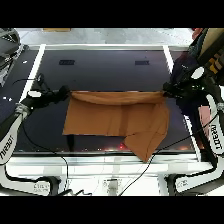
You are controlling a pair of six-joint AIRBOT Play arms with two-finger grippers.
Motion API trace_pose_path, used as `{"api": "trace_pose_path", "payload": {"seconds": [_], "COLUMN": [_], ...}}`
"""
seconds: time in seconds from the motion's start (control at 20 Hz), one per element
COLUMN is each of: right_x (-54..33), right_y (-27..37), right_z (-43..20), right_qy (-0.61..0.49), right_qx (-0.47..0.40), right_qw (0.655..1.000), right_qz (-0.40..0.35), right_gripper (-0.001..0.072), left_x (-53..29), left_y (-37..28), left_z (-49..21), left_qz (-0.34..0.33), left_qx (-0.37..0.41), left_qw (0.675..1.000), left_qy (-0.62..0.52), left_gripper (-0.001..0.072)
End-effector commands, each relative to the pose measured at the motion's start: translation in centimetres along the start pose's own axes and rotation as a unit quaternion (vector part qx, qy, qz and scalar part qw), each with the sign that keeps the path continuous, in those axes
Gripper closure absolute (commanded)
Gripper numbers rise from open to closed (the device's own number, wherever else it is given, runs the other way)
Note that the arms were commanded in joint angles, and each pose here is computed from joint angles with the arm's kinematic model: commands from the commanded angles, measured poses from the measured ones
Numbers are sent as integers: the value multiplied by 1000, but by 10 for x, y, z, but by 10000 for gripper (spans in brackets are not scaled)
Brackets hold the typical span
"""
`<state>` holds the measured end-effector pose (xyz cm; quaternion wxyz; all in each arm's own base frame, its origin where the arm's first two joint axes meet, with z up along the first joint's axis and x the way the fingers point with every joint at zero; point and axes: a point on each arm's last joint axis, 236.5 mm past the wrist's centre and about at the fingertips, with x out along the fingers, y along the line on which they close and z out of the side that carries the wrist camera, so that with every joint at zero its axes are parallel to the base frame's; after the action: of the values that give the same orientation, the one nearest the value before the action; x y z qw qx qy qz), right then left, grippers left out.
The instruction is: Fold the clothes and pants, and hang the long-sleeved shirts on hangers.
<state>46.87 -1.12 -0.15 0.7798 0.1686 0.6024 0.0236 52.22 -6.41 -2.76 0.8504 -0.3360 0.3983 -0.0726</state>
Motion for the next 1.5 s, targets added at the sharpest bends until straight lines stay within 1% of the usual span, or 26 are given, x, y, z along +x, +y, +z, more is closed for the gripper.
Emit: {"api": "trace_pose_path", "payload": {"seconds": [0.0, 0.05, 0.1, 0.15, 0.2, 0.3, 0.35, 0.4, 0.45, 0.55, 0.6, 0.65, 0.7, 0.75, 0.85, 0.95, 1.05, 1.15, 1.25, 1.35, 1.45], "right_x": [0, -1, -1, -2, -3, -7, -12, -19, -30, -52, -60, -65, -67, -68, -66, -54, -30, -1, 22, 38, 45], "right_y": [-8, -11, -11, -11, -11, -13, -20, -29, -39, -56, -58, -61, -64, -68, -73, -66, -62, -38, -16, -11, -14], "right_z": [-14, -17, -19, -22, -24, -33, -40, -47, -56, -79, -95, -109, -127, -145, -191, -242, -278, -291, -291, -288, -291], "right_qy": [29, 36, 41, 45, 50, 68, 80, 93, 108, 156, 183, 204, 220, 233, 251, 259, 239, 197, 160, 131, 131], "right_qx": [14, 15, 15, 15, 15, 12, 4, -8, -26, -59, -66, -64, -56, -55, -45, -29, 16, 67, 122, 166, 194], "right_qw": [999, 999, 999, 999, 998, 997, 996, 993, 990, 978, 973, 970, 968, 966, 965, 966, 971, 975, 971, 967, 963], "right_qz": [-17, -23, -23, -23, -23, -30, -47, -66, -91, -125, -120, -113, -104, -96, -63, -6, 24, 80, 129, 142, 137], "right_gripper": [689, 656, 459, 196, 146, 146, 147, 168, 168, 174, 274, 311, 312, 342, 342, 342, 342, 342, 341, 340, 340], "left_x": [7, 5, 1, -4, -11, -32, -45, -60, -77, -116, -135, -154, -175, -192, -223, -238, -234, -225, -218, -215, -214], "left_y": [-10, -10, -9, -8, -8, -5, -2, 4, 11, 26, 34, 42, 50, 56, 65, 72, 78, 85, 90, 92, 93], "left_z": [-10, -10, -10, -9, -9, -4, -1, 2, 4, 6, 6, 6, 6, 5, 0, -7, -19, -35, -46, -53, -55], "left_qz": [-4, -7, -9, -13, -20, -30, -31, -27, -19, 5, 23, 42, 64, 80, 99, 114, 119, 115, 113, 112, 112], "left_qx": [9, 8, 6, 2, -1, -6, -3, 6, 17, 44, 60, 75, 89, 101, 116, 112, 105, 94, 85, 81, 79], "left_qw": [1000, 1000, 1000, 1000, 999, 999, 998, 998, 998, 997, 995, 994, 991, 990, 988, 987, 987, 988, 989, 989, 989], "left_qy": [9, 12, 17, 21, 31, 42, 47, 52, 57, 69, 73, 75, 71, 63, 36, 7, 6, 27, 42, 50, 52], "left_gripper": [669, 509, 192, -5, 10, 10, 10, 13, 21, 129, 129, 129, 130, 129, 129, 129, 129, 129, 129, 129, 129]}}
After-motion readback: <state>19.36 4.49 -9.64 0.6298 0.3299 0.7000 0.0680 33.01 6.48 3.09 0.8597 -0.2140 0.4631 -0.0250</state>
